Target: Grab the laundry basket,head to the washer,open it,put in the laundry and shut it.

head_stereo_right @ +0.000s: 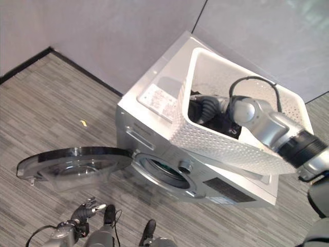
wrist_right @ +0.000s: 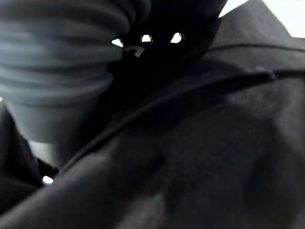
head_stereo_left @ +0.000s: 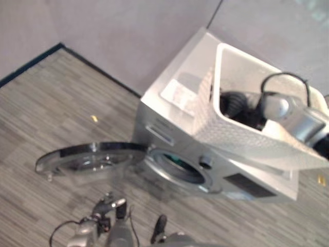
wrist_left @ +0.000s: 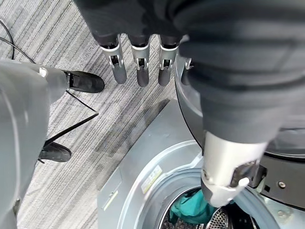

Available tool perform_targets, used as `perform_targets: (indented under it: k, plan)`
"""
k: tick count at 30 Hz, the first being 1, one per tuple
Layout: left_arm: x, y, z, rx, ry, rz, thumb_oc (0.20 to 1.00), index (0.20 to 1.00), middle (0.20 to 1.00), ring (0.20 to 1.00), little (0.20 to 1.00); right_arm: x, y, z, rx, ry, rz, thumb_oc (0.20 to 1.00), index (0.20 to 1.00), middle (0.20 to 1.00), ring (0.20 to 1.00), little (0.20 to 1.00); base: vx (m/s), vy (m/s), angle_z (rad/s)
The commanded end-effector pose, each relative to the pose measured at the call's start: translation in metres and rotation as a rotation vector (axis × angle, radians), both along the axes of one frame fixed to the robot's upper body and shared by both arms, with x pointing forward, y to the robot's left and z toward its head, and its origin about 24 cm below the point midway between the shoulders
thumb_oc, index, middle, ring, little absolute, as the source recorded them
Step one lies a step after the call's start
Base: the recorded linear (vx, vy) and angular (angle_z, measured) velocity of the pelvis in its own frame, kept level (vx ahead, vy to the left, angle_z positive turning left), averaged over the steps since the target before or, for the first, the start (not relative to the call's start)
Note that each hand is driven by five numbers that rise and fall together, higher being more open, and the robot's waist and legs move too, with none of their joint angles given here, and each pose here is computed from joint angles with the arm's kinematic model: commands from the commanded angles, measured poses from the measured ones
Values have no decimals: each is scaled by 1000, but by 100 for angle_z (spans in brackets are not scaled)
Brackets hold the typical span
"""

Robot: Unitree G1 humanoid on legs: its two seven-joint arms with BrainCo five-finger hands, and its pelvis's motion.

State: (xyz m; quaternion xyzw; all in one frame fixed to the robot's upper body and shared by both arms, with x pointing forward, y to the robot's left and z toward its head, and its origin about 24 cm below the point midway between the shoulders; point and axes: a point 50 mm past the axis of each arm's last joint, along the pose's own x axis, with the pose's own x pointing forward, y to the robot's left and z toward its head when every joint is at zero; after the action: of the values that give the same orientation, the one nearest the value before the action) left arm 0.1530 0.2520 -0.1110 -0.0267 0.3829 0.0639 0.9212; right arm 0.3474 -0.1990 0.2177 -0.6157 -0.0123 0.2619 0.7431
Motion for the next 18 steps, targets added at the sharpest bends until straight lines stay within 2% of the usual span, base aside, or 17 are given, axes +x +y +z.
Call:
perform_targets:
  k: [1,6,16,17,18]
  plan:
    - [22,-6,12,-26,-99,-18,1000,1000,1000,1000,1000,4,-19,-22,-98,88,-88,1000,1000,1000,1000,1000,0,0,0]
    - [27,-7,15,-21,-111,-31,1000,1000,1000,1000,1000,7,-16,-38,-98,127,-93,1000,1000,1000,1000,1000,-12,-12,4]
    - [35,-10,20,-28,-145,-45,1000,1000,1000,1000,1000,2,-4,-100,-62,351,-95,1000,1000,1000,1000,1000,-9,-13,4]
    - [35,-10,20,-28,-145,-45,1000,1000,1000,1000,1000,2,-4,-100,-62,351,-95,536,536,536,536,536,0,0,0]
    - [35,-10,20,-26,-147,-42,1000,1000,1000,1000,1000,2,-4,-100,-59,353,-97,344,344,344,344,344,0,0,0]
